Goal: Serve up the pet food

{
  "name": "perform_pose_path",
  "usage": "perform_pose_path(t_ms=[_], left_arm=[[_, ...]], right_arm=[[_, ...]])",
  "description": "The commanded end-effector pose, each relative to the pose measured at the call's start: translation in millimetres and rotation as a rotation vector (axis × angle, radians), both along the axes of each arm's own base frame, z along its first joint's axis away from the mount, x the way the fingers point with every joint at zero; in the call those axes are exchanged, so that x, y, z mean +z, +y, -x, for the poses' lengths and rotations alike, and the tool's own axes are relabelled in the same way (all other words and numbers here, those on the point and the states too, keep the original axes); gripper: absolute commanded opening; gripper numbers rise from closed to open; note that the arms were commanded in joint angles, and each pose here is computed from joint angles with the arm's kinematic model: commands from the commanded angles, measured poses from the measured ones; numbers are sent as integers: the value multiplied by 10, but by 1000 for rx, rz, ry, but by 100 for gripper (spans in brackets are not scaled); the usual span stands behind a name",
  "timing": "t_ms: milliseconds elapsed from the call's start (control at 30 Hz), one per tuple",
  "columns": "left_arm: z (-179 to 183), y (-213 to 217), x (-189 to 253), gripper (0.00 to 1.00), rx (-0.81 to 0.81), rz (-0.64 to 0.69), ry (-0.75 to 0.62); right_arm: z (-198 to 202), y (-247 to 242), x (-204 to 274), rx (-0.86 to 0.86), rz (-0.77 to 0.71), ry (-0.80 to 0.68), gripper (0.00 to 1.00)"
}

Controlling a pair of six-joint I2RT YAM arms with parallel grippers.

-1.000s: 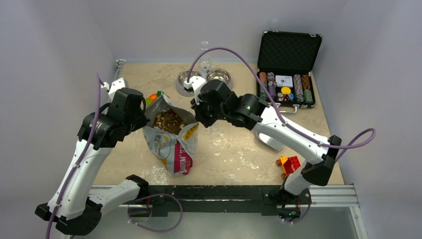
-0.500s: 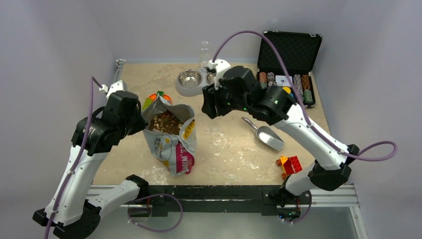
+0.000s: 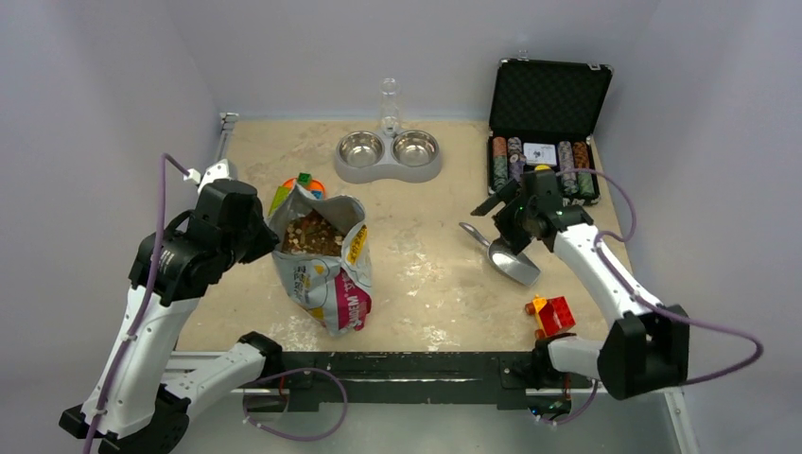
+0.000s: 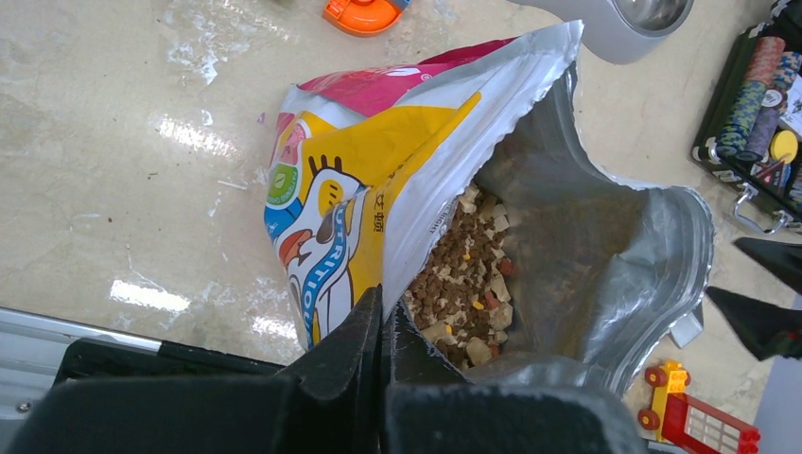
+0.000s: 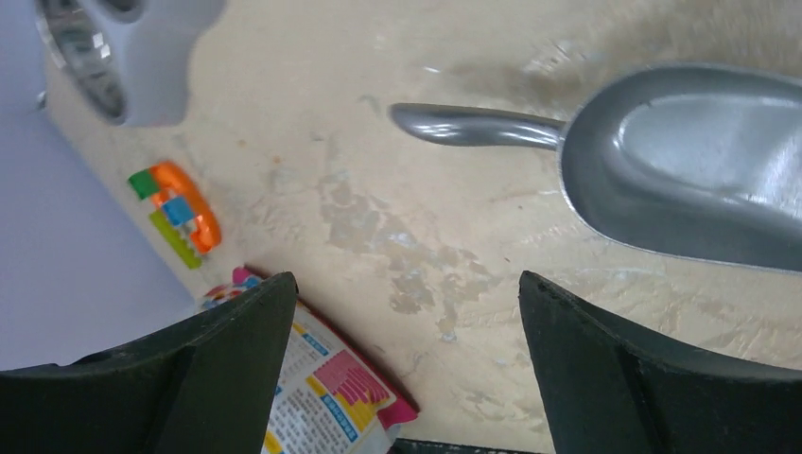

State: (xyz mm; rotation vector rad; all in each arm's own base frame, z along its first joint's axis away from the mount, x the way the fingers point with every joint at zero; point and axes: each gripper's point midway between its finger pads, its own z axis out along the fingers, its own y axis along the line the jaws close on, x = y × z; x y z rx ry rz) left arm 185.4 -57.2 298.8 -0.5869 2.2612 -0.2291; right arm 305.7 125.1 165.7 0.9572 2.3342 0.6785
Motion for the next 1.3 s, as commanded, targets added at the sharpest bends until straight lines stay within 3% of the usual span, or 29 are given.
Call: perform_pose_path(t_ms=[0, 133, 200, 433, 867, 967, 1167, 1267], left_arm=[[-133, -158, 326, 0, -6, 135, -139], [-142, -196, 335, 0, -20, 146, -137], [-145, -220, 351, 0, -29, 154, -137], [-152, -248, 379, 0, -47, 156, -137], [-190, -334, 433, 0, -88, 168, -141], [-165, -187, 444, 0, -58, 95, -133], [2, 530, 434, 0, 175, -210, -54], [4, 727, 685, 0, 202, -319, -92]], right_arm=[[-212, 31, -172, -255, -182, 136, 93], [-190, -60, -577, -351, -69, 406, 92], [-254, -65, -699, -384, -53, 460, 92], [-265, -53, -870, -475, -70, 553, 91], [-403, -99, -1059, -523, 11, 591, 82], [-370, -61, -1126, -508, 50, 605, 82], [-312, 54, -1243, -429, 141, 591, 75], [-299, 118, -1266, -352, 209, 556, 69]])
